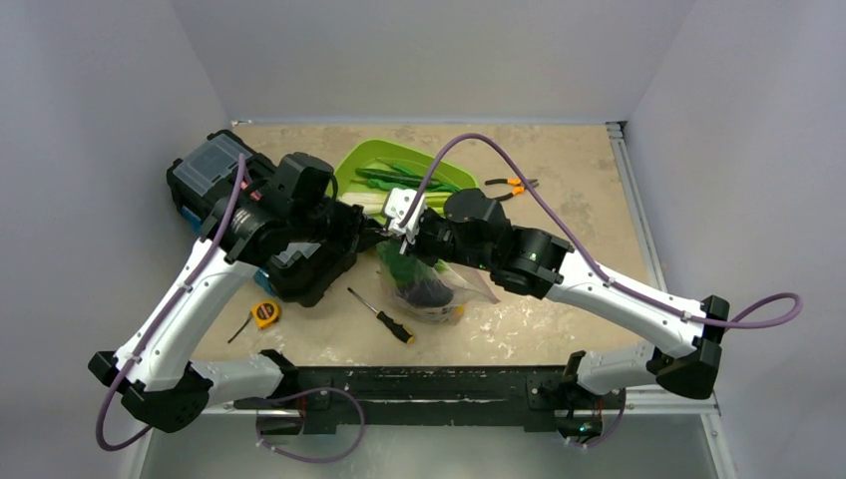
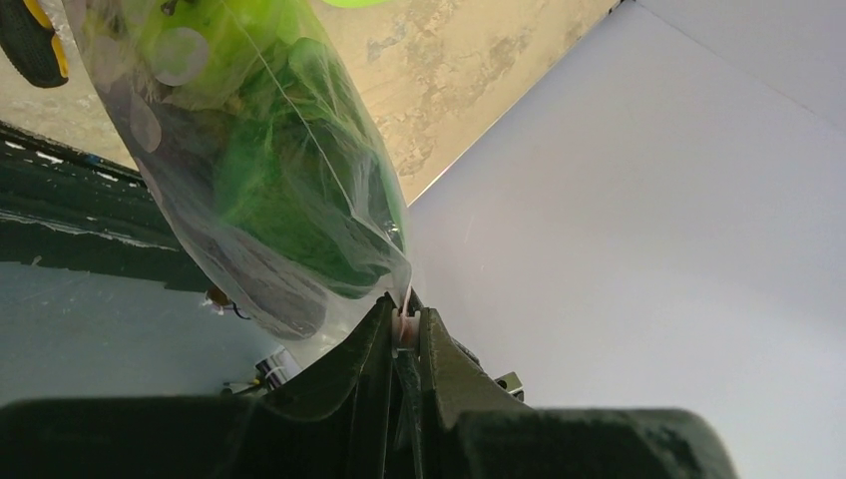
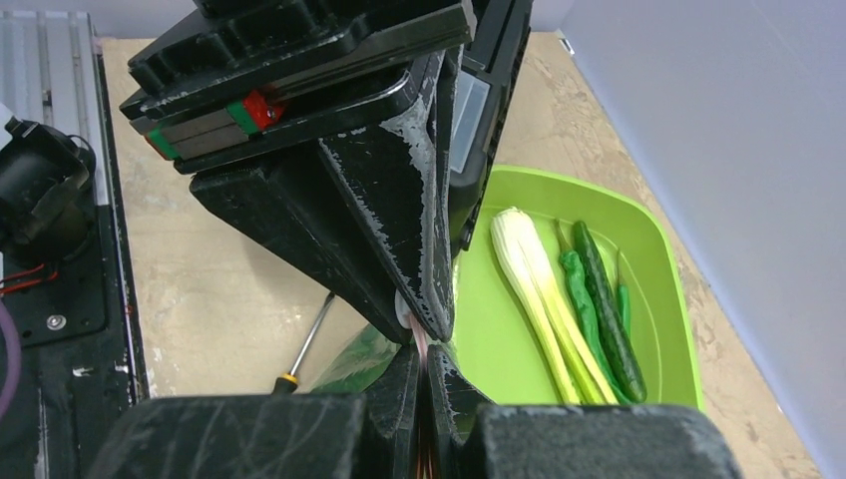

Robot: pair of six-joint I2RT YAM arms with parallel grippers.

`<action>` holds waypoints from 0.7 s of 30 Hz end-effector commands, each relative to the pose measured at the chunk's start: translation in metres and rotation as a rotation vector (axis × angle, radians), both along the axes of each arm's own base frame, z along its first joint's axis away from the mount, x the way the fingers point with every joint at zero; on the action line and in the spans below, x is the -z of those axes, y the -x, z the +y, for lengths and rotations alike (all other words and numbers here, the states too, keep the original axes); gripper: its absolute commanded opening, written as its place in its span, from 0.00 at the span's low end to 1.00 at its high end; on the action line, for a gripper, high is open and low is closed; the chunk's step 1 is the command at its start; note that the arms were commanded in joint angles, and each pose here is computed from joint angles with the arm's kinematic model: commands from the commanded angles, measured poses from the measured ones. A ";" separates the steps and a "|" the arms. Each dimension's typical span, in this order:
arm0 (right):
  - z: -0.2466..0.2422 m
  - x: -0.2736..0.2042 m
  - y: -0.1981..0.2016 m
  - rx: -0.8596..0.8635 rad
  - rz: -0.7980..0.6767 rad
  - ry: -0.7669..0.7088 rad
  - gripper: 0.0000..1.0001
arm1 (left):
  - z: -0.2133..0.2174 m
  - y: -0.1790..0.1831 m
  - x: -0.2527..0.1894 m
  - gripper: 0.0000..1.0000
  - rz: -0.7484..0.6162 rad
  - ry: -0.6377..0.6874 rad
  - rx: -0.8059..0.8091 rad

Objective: Place the food in the zip-top bag and seal the zipper

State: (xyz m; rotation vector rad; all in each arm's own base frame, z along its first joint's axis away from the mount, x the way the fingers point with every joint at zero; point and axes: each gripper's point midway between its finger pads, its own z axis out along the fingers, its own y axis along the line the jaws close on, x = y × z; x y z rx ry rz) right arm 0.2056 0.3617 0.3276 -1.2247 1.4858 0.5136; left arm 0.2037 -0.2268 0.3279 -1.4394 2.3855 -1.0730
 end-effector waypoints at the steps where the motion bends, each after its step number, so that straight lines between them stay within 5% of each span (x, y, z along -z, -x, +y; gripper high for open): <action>1: 0.020 -0.057 0.005 -0.084 -0.119 -0.169 0.00 | -0.015 0.006 -0.009 0.06 -0.013 0.041 0.070; 5: 0.022 -0.060 0.009 -0.100 -0.137 -0.185 0.00 | -0.021 0.006 -0.009 0.13 -0.010 0.062 0.089; 13: 0.015 -0.052 0.015 -0.096 -0.106 -0.186 0.00 | -0.005 0.009 -0.015 0.50 -0.099 0.068 0.054; 21: 0.007 -0.051 0.008 -0.050 -0.114 -0.168 0.00 | 0.000 0.020 -0.003 0.47 -0.030 0.071 0.046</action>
